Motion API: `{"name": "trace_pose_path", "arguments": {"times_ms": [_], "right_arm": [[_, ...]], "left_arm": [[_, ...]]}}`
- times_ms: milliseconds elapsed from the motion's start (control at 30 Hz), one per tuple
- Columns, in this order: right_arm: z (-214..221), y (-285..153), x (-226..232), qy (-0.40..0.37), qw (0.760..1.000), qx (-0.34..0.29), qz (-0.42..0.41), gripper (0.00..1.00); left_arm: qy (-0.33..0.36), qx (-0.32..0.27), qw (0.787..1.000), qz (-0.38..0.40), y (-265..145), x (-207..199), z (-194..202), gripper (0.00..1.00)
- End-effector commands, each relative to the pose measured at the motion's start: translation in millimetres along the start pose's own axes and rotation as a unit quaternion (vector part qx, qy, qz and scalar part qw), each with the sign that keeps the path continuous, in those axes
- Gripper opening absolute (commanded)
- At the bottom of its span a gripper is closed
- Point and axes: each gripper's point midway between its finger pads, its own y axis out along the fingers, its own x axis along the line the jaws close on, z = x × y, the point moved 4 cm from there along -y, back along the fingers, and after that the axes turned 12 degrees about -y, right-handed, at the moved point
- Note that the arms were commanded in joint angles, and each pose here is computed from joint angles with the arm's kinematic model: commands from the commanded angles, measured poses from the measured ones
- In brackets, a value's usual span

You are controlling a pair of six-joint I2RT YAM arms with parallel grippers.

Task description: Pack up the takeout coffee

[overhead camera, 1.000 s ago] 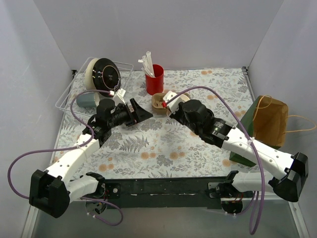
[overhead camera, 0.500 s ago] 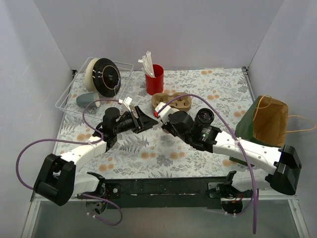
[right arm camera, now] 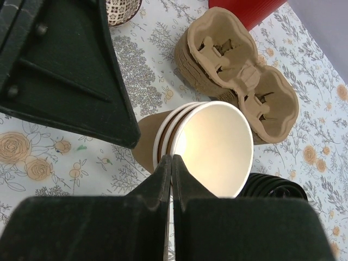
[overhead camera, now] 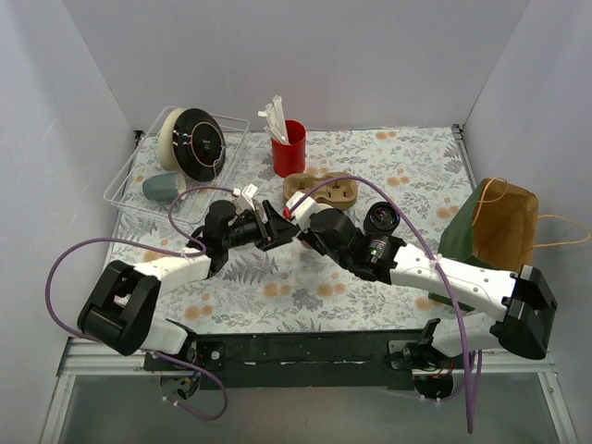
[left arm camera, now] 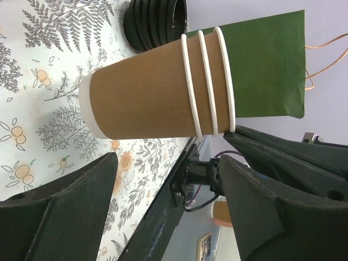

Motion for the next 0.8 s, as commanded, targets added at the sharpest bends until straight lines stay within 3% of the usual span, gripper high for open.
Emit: {"name": "trace_pose_path", "arguments": {"times_ms": [0,767], "right_arm": [[-7,3,-2,0.019,1.000,-0.020,0.015,0.01],[-8,2,2,0.022,1.000,-0.021,0.007,0.01]], "left_arm": [[0.024,-0.010,0.999,0.023,7,-13,-9,0.75],[0.012,0.000,1.000,0.023,26,-5,-7,0.73]]}}
